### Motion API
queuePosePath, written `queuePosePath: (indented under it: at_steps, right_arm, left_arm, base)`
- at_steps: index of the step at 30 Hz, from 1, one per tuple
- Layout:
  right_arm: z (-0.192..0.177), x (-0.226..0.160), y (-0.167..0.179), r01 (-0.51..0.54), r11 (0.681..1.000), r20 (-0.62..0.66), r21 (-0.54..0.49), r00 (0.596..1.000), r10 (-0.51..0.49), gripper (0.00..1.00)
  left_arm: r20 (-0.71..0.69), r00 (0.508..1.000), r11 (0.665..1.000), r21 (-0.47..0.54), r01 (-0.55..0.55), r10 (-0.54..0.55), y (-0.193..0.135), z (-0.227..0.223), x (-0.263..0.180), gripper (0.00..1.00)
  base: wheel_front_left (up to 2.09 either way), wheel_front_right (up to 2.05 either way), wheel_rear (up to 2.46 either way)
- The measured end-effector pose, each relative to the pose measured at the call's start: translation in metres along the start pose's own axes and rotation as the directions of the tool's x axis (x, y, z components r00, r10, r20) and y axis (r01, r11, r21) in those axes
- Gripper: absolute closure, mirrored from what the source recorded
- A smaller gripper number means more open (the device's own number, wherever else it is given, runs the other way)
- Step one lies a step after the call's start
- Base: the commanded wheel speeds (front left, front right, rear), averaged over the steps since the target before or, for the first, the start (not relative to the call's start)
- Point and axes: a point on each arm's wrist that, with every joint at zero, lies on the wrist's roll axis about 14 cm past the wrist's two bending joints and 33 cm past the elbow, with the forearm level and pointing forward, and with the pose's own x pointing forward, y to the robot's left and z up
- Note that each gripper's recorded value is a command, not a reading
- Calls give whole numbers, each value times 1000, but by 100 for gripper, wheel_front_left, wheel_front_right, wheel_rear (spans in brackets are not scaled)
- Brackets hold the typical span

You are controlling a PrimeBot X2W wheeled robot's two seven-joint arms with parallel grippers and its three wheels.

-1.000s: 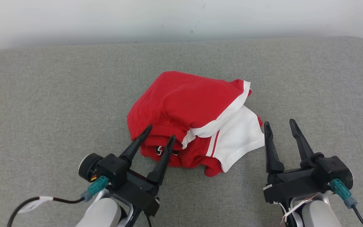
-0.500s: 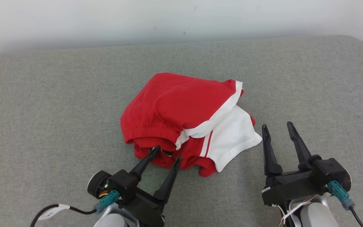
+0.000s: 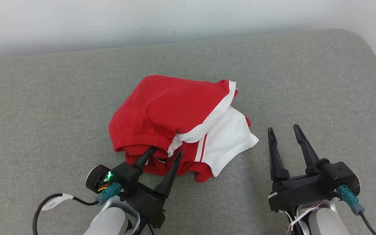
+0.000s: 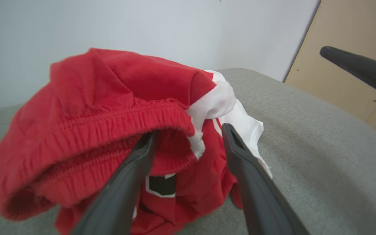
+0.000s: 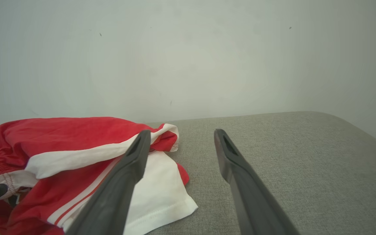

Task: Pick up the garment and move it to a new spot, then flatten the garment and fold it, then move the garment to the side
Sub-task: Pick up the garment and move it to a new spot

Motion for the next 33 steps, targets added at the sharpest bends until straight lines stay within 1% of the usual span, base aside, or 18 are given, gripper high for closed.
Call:
queuePosePath:
  at_steps: [1, 2, 3, 4, 8, 13, 16, 20, 25, 28, 31, 33]
  right_arm:
    - [0, -1, -1, 4, 1000, -1, -1, 1000, -4, 0]
    - [0, -1, -3, 8, 1000, -2, -3, 1000, -8, 0]
    - [0, -2, -4, 11, 1000, -2, -4, 1000, -11, 0]
    - [0, -2, -5, 14, 1000, -3, -4, 1000, -14, 0]
    - [-2, -2, -7, 21, 1000, -6, -5, 1000, -21, 0]
    - [-1, 2, -5, 12, 1000, 0, -1, 1000, -12, 0]
    - [-1, 5, 1, -5, 1000, 4, 5, 1000, 5, 0]
    - [1, 7, 9, -27, 1000, 12, 12, 1000, 27, 0]
    - [6, 7, 16, -43, 999, 25, 24, 999, 43, 0]
    - [8, 6, 14, -37, 999, 28, 29, 999, 37, 0]
    - [8, 3, 11, -26, 999, 27, 32, 999, 25, 0]
    - [9, 1, 10, -21, 999, 27, 33, 999, 20, 0]
  left_arm:
    - [-2, 1000, 1000, 0, 3, -3, 0, -1, 2, 0]
    - [-2, 1000, 1000, -4, 6, -6, -1, -1, 3, 9]
    - [-6, 1000, 1000, -6, 9, -10, -2, -3, 5, 66]
    - [-9, 1000, 1000, -3, 16, -16, -4, -4, 6, 100]
    - [15, 1000, 1000, 10, 13, -13, 1, 5, 15, 100]
    - [87, 996, 999, 42, -2, -1, 11, 33, 18, 100]
    - [157, 987, 991, 134, 12, -33, 18, 65, 23, 100]
    - [226, 969, 957, 287, 33, -101, 20, 113, 29, 100]
    - [307, 938, 910, 413, 21, -161, 19, 180, 34, 100]
    - [336, 922, 886, 464, 16, -193, 16, 210, 38, 100]
    - [353, 912, 876, 483, 13, -208, 15, 232, 40, 100]
    - [366, 906, 860, 510, -3, -214, 18, 246, 40, 100]
  base:
    - [0, 0, 0]
    - [0, 0, 0]
    - [0, 0, 0]
    - [0, 0, 0]
    - [0, 0, 0]
    - [0, 0, 0]
    - [0, 0, 0]
    - [0, 0, 0]
    - [0, 0, 0]
    - [0, 0, 0]
    - [0, 0, 0]
    - [0, 0, 0]
